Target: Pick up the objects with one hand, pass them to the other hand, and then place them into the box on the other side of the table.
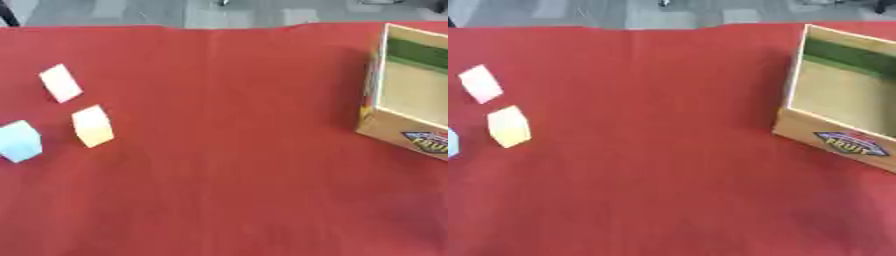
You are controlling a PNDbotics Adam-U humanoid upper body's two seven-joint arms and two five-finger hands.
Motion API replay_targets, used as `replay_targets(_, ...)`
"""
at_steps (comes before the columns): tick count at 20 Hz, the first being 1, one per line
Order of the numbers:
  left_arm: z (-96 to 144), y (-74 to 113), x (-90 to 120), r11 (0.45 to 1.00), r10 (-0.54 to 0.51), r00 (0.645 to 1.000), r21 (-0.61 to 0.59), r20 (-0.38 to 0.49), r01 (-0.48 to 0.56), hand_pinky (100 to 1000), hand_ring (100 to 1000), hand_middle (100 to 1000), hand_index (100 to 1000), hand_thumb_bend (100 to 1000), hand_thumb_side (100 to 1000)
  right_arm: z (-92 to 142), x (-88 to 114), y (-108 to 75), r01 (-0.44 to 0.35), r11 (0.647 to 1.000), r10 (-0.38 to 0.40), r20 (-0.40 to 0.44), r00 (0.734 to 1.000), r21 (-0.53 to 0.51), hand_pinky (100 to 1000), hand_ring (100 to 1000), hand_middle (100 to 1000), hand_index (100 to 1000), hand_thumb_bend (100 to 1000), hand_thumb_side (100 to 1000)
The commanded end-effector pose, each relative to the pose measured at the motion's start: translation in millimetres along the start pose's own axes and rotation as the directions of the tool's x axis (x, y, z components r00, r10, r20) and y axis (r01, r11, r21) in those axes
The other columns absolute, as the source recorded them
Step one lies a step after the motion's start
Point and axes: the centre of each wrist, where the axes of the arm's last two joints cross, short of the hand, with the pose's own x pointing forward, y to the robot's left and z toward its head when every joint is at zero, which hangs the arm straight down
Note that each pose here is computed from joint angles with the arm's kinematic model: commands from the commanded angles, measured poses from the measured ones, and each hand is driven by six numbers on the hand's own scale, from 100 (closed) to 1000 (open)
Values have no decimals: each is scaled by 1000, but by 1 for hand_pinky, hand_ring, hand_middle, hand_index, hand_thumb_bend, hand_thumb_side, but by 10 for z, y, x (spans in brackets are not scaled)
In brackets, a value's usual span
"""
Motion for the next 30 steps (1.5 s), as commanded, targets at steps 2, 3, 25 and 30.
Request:
replay_targets(2,-69,46,83,1000,-16,999,0,37,16,764,744,696,825,243,721,-62,95,-28,-29,999,29,21,999,25,1000,1000,935,1000,100,531)
replay_targets(3,-69,46,83,1000,-16,999,0,37,16,764,745,696,825,243,721,-62,95,-28,-29,999,29,21,999,25,1000,1000,935,1000,100,531)
replay_targets(25,-238,193,244,906,-364,927,-193,96,376,806,790,729,851,314,572,-24,122,-78,-74,997,74,20,997,4,1000,1000,936,1000,100,526)
replay_targets(30,-286,177,240,793,-513,850,-311,121,523,815,799,730,856,419,552,-11,128,-90,-89,996,89,18,996,-2,1000,1000,935,1000,100,524)
